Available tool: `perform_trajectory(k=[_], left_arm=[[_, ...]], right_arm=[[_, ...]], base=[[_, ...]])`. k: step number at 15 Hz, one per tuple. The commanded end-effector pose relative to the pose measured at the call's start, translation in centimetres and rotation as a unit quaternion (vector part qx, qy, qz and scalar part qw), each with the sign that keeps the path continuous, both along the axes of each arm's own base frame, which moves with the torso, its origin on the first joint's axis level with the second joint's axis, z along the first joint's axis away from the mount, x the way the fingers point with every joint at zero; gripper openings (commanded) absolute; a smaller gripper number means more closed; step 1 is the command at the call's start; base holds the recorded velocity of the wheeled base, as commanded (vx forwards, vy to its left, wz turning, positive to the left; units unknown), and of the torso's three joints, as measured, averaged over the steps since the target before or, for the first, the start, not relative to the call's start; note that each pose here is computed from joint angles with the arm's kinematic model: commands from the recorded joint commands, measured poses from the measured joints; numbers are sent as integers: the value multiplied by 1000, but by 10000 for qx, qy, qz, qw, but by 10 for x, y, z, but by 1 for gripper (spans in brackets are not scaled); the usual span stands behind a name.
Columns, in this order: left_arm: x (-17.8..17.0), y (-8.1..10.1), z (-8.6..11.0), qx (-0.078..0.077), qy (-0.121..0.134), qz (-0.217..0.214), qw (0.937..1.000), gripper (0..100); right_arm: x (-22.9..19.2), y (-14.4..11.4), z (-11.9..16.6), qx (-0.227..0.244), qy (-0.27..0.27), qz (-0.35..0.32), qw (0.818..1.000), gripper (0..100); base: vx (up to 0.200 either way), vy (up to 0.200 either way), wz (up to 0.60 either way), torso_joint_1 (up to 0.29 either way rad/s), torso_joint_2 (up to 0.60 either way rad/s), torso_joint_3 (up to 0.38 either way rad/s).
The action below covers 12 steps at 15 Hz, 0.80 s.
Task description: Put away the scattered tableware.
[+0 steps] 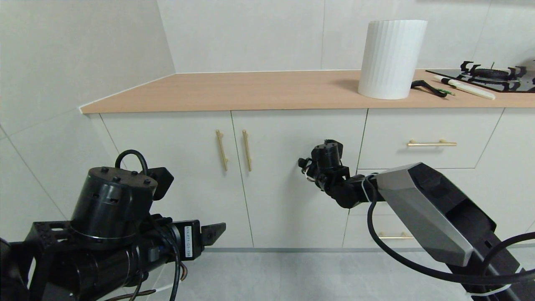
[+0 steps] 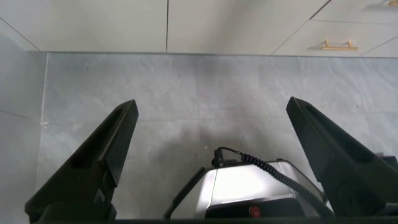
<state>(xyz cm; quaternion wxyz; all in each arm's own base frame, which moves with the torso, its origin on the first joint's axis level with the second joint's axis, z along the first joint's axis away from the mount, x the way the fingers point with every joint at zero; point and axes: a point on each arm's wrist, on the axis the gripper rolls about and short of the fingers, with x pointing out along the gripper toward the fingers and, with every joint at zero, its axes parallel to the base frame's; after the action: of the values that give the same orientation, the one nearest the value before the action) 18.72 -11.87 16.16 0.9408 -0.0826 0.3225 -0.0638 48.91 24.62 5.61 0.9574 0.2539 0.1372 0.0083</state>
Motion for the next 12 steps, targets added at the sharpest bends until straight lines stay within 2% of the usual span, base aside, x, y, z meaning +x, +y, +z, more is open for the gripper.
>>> perform_trajectory(k=[1,3,5,6,8,10,12], left_arm=[[0,0,0,1,4,2,10000,100],[0,0,0,-3,-3,2,10000,100],[0,0,0,1,4,2,10000,100],[0,0,0,-3,-3,2,10000,100],[-2,1,1,-15,-29,-2,10000,100],[-8,6,5,4,-137,-12,9999,100],[-22,15,8,180,-319,-91,9993,100]], right_arm=[[3,-3,2,29,-71,-84,9999,100],[-3,-2,15,61,-111,-40,9999,100],[-33,3,42,107,21,274,9996,100],[-57,5,59,173,149,640,9977,100],[-111,-9,89,203,418,1283,9906,100],[-162,-32,102,179,618,1696,9834,100],[-219,-66,103,-178,654,1841,9806,100]], base=[[0,0,0,0,0,0],[0,0,0,0,0,0],[0,0,0,0,0,0],[0,0,0,0,0,0],[0,0,0,0,0,0],[0,0,0,0,0,0],[0,0,0,0,0,0]])
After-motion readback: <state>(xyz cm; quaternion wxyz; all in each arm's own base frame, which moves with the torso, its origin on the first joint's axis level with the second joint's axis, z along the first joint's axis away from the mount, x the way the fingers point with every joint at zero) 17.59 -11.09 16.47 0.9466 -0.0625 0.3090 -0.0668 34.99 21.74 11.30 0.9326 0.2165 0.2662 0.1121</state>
